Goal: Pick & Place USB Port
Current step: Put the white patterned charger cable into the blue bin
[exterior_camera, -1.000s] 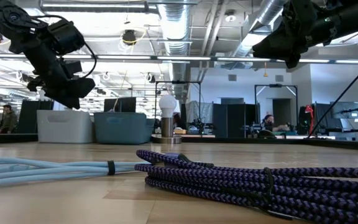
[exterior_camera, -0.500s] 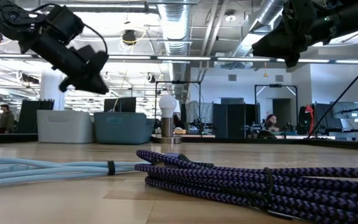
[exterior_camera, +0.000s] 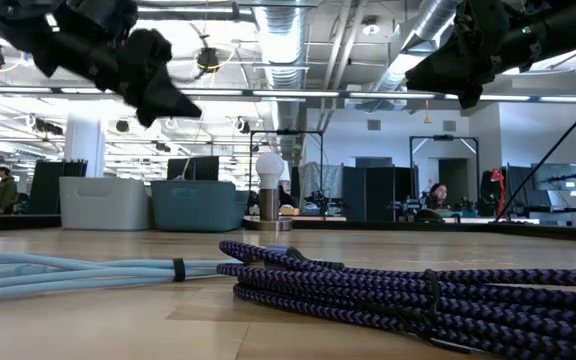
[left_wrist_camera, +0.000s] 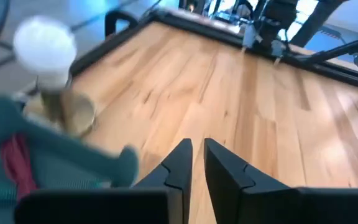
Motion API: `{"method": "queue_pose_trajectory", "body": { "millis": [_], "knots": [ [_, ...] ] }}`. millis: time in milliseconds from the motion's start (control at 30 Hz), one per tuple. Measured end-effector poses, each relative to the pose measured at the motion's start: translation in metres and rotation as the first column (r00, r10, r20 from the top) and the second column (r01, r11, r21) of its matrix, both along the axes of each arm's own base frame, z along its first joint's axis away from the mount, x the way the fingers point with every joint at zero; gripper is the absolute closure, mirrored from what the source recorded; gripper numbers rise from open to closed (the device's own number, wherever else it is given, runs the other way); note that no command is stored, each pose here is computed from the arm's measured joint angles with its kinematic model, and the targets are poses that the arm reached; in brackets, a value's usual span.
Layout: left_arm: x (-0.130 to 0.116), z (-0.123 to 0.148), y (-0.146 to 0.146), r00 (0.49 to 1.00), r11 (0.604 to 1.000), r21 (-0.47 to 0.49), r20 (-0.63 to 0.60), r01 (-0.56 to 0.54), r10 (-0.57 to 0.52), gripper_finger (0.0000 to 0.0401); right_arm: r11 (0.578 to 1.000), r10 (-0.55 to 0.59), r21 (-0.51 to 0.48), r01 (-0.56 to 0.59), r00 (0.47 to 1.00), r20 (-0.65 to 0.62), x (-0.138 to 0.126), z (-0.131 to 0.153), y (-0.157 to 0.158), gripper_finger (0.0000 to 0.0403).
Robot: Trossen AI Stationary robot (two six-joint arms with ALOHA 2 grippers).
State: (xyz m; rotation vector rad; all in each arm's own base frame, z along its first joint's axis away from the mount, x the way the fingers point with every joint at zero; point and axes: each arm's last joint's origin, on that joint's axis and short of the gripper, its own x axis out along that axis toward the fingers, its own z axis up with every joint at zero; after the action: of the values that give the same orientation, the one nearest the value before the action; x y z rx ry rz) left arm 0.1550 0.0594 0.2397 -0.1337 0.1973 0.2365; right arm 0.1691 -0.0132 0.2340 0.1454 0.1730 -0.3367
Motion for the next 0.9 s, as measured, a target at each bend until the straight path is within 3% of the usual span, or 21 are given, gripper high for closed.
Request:
{"method": "queue_pose_trajectory", "body": {
  "millis": [233,467,700,900],
  "knots": [
    [0.009,0.044,-0.028,0.995,0.989,0.120,0.044,0.083,-0.089,0.0374,1.000,0.001,0.001,-0.001,1.000,0.001,0.000,0.000,0.000,0.0285],
    [0.011,0.055,-0.061,0.974,0.981,0.092,-0.165,0.173,-0.156,0.0379,1.000,0.004,0.002,-0.004,1.000,0.000,0.000,0.000,0.000,0.0285],
    [0.024,0.061,-0.095,0.929,0.954,0.028,-0.238,0.299,-0.284,0.0380,1.000,0.003,0.003,-0.003,1.000,0.019,0.000,0.002,0.000,0.0285],
    [0.038,0.072,-0.120,0.863,0.954,-0.016,-0.421,0.300,-0.279,0.0385,1.000,0.003,0.003,-0.003,1.000,0.023,0.000,0.002,0.000,0.0285]
  ]
}}
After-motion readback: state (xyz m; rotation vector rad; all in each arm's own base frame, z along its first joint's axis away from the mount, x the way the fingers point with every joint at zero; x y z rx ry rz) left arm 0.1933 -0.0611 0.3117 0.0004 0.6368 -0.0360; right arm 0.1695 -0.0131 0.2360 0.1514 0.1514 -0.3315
